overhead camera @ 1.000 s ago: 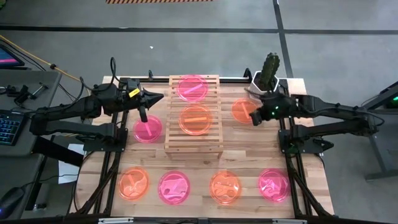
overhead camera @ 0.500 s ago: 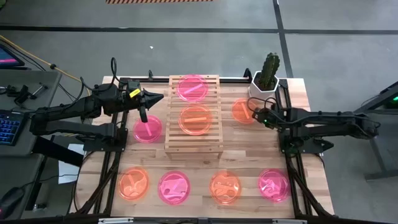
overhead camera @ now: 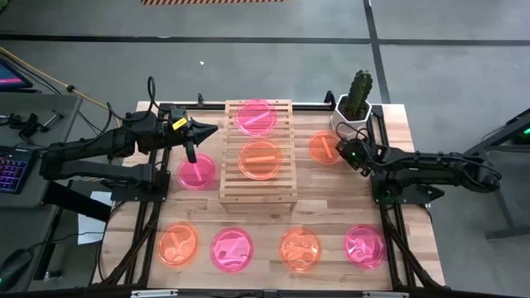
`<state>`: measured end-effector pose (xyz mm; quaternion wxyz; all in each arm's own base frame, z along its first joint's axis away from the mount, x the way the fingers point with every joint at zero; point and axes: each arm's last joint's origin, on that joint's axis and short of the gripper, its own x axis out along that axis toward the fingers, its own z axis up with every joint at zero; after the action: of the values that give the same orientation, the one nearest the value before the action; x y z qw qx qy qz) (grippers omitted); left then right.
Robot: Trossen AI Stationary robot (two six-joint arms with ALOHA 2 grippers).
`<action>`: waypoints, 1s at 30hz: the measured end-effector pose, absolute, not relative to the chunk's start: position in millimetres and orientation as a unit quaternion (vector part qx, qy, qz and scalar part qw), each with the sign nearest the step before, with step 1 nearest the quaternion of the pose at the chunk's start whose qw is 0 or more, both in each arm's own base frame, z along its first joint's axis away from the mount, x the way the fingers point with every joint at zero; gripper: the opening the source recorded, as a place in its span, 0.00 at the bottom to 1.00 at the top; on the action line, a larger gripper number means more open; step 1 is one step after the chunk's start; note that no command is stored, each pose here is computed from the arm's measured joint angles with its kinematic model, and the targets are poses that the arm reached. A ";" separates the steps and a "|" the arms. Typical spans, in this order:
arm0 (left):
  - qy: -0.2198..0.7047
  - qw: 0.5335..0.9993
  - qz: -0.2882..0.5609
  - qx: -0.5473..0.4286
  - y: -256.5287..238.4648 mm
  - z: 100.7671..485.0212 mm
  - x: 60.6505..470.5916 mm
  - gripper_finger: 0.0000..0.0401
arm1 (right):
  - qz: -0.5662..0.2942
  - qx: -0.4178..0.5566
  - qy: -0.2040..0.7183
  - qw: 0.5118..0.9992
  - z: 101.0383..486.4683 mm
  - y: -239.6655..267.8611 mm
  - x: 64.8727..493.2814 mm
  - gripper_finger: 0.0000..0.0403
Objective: Place and stack plates onto a shelf
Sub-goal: Stack the orange plate on top of the other orange plate on the shelf
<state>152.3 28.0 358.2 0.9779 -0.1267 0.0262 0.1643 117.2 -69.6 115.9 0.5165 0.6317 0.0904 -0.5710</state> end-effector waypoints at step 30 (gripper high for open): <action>0.024 0.976 0.178 -0.126 28.7 358.2 151.9 0.00 | -0.564 0.594 0.121 0.561 126.3 -76.3 122.4 0.00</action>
<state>151.9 28.7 358.2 0.9757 -0.1264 0.0242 0.1775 122.4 -76.3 126.3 0.5607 0.5941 0.1215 -0.5639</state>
